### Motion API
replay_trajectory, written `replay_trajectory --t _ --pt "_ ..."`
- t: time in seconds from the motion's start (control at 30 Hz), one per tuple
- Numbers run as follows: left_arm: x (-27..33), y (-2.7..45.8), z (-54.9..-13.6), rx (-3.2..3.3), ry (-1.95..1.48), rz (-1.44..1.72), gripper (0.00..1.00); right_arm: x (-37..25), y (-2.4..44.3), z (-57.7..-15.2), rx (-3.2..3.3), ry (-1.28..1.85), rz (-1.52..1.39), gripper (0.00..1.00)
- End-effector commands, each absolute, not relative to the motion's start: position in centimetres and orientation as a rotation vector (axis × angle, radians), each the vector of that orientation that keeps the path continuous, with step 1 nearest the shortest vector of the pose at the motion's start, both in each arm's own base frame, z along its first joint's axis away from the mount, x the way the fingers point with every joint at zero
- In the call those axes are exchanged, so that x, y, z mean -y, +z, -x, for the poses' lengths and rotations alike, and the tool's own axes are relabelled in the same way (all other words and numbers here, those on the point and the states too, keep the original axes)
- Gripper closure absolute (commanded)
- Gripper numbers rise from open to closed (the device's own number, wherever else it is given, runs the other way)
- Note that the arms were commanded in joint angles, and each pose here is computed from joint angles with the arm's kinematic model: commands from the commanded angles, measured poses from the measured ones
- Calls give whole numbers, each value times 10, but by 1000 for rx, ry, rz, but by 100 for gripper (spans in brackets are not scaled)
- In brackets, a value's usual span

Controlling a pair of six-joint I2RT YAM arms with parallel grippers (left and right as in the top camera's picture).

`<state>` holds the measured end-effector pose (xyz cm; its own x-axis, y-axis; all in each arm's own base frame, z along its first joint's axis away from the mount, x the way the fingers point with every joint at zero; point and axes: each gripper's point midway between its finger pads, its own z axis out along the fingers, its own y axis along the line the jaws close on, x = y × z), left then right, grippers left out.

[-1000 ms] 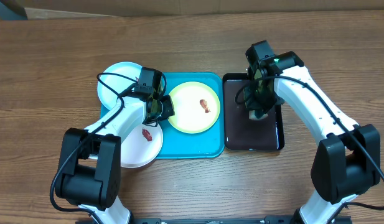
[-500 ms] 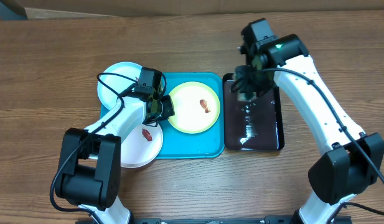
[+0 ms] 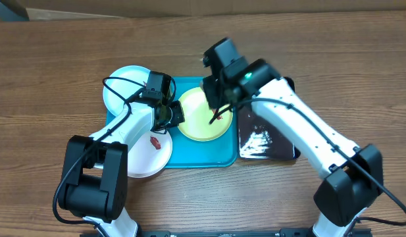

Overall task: Clean dirty plates on tray and stack at the side
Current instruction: 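Scrub the yellow plate with the sponge in the right gripper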

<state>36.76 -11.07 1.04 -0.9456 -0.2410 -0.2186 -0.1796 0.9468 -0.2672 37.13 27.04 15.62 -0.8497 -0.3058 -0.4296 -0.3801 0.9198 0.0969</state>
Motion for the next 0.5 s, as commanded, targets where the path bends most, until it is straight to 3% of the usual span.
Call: replay_trajectory --t 0.0,0.47 --pt "109 4 -362 -2877 -356 322 96 -257 144 -377 -2628 83 448 96" --pt "109 3 -362 -2878 -356 321 96 -255 64 -385 -2660 -13 422 96"
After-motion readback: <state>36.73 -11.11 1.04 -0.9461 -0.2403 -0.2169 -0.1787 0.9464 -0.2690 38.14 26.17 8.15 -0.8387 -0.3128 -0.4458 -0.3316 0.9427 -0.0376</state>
